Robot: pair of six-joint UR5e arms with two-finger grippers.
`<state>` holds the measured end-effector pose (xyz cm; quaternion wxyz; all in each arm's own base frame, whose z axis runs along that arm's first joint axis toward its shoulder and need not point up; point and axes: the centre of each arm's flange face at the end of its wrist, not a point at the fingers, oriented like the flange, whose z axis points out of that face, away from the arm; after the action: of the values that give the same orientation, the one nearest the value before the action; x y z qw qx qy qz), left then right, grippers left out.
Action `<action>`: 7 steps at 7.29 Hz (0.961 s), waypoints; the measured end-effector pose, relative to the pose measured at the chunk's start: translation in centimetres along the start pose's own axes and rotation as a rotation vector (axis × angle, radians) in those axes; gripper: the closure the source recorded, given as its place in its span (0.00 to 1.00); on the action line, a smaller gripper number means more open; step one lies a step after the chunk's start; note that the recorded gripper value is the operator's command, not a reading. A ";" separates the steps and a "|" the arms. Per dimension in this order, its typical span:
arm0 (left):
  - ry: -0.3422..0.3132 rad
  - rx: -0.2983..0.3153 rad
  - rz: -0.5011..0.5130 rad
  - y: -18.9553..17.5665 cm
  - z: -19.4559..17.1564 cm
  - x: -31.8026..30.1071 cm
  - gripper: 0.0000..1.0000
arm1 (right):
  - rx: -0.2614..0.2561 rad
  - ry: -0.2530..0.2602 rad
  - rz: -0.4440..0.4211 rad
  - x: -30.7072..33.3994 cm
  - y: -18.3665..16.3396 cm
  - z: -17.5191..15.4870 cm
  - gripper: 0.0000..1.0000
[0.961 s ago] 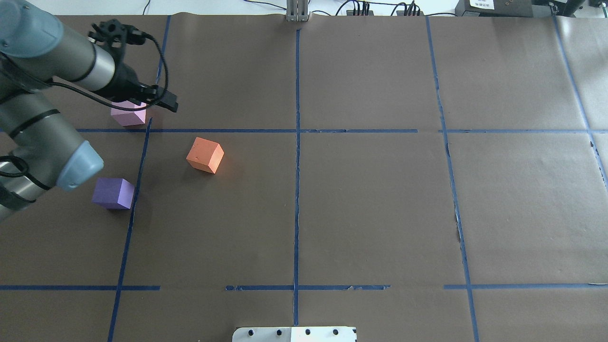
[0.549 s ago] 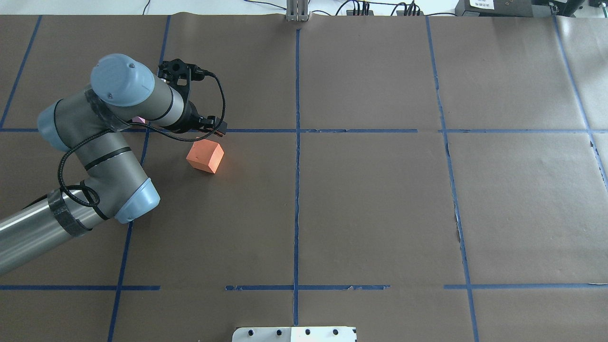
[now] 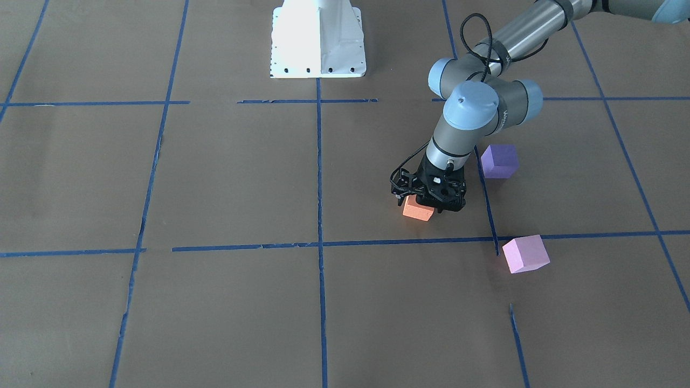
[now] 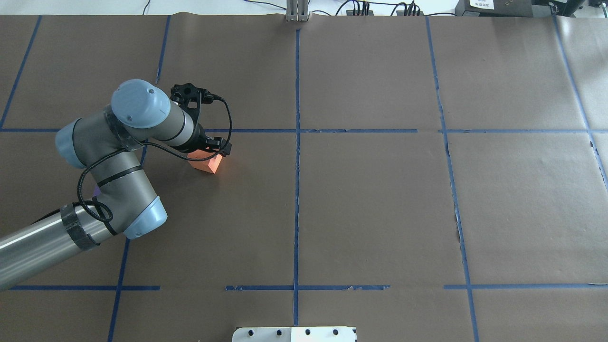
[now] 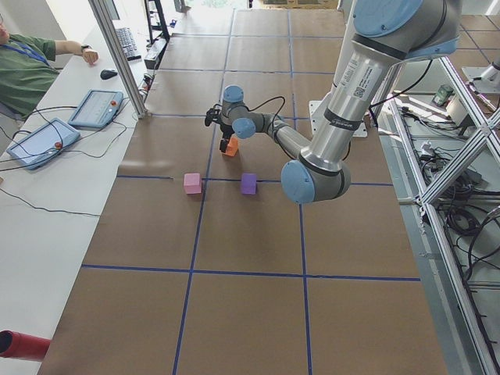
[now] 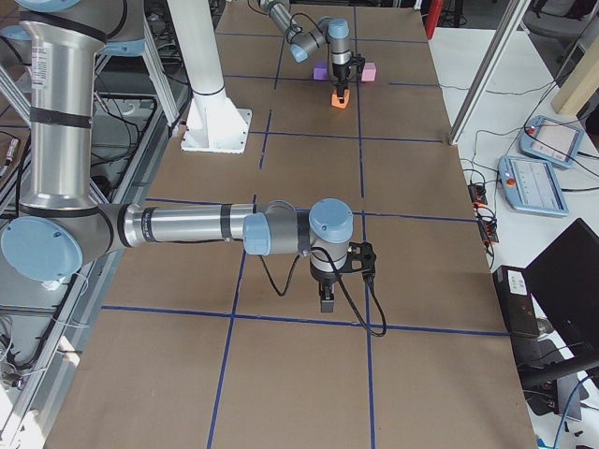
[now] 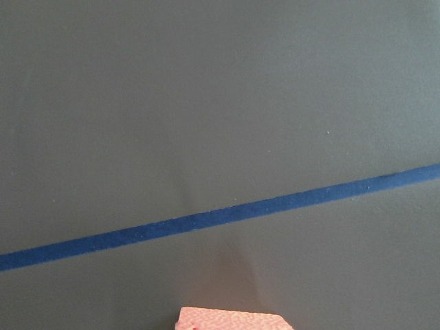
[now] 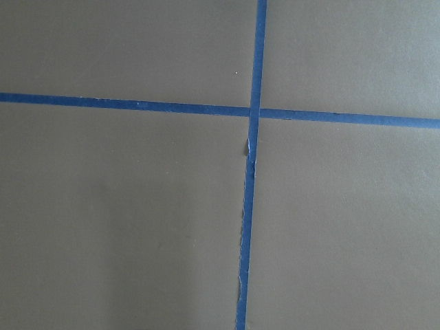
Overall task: Arrange blocks in a line
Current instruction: 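Close the left gripper on the orange cube, then carry the orange cube with the left gripper between the pink and purple cubes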
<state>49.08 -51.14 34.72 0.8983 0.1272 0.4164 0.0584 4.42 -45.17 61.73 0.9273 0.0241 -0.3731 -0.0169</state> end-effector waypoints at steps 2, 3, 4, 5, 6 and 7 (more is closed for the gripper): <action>-0.001 -0.016 0.007 0.4 0.7 0.2 0.80 | 0.000 0.000 0.000 0.0 0.0 0.0 0.00; 0.005 -0.025 0.008 0.3 0.5 0.3 0.85 | 0.000 0.000 0.000 0.0 0.0 0.0 0.00; 0.007 -0.035 0.004 0.3 0.4 0.1 0.85 | 0.000 0.000 0.000 0.0 0.0 0.0 0.00; -0.001 -0.040 -0.009 -0.1 0.2 -0.9 0.85 | 0.000 0.000 0.000 0.0 0.0 0.0 0.00; -0.011 -0.050 -0.038 -0.7 -0.6 -3.1 0.85 | 0.000 0.000 0.000 0.0 0.0 0.0 0.00; -0.019 -0.068 -0.085 -1.5 -1.7 -6.7 0.85 | 0.000 0.000 0.000 0.0 0.0 0.0 0.00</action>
<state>43.49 -53.71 38.17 0.9078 0.0793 0.4104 0.0333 4.42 -45.17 61.70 0.9273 0.0244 -0.3731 -0.0170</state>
